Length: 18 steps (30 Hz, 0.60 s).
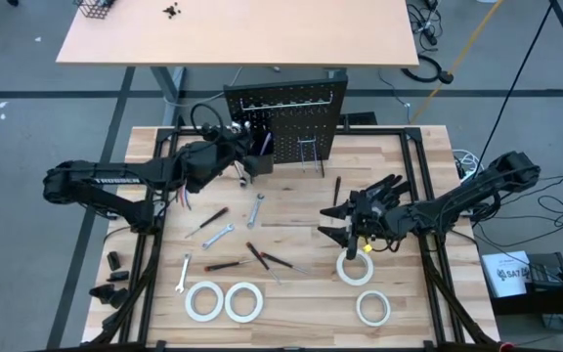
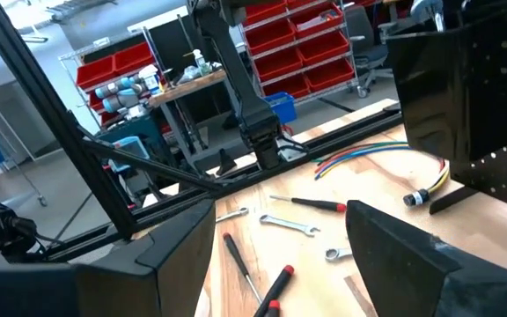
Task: Hang tools onto peg board
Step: Put the wrench into the peg board
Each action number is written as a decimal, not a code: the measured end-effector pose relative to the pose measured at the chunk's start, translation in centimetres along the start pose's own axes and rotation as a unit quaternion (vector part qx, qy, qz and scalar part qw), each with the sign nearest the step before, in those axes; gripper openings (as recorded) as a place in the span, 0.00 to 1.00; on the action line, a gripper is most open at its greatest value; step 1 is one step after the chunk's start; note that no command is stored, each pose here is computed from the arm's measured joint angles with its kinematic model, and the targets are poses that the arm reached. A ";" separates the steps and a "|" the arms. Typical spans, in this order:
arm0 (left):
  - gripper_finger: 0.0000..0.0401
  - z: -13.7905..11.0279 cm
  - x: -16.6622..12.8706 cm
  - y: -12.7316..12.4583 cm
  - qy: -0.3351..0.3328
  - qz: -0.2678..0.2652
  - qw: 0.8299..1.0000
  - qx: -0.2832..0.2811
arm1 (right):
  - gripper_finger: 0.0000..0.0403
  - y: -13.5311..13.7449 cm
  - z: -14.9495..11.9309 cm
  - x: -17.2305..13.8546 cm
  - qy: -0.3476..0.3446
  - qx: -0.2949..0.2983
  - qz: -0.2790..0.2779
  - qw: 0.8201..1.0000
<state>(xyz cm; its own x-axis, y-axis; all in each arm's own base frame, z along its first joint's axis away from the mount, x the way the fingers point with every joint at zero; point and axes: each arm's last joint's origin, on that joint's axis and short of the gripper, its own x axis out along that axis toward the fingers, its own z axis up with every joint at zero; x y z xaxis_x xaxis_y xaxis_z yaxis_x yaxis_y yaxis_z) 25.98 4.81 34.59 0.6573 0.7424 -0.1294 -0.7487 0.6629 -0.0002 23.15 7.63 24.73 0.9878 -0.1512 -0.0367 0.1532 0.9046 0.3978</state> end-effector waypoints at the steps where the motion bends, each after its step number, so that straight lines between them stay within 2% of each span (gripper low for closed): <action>1: 0.10 0.0 0.1 0.1 0.000 0.002 1.000 0.000 | 0.62 0.0 -0.1 0.1 0.000 0.001 -0.001 1.000; 12: 0.27 0.1 0.0 0.1 -0.002 0.009 1.000 0.017 | 0.62 0.0 -0.6 0.8 -0.011 0.009 0.004 1.000; 18: 0.29 3.1 -2.1 1.5 -0.047 0.000 0.998 -0.031 | 0.62 0.1 -0.6 0.9 -0.014 0.016 0.006 1.000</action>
<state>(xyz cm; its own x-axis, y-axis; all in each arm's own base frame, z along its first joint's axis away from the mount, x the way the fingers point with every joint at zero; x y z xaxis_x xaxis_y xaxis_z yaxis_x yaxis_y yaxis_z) 23.72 4.57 37.93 0.6596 0.7507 -0.0365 -0.7513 0.6570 -0.0625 24.10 7.81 24.17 0.9885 -0.1509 -0.0064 0.1391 0.8935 0.4269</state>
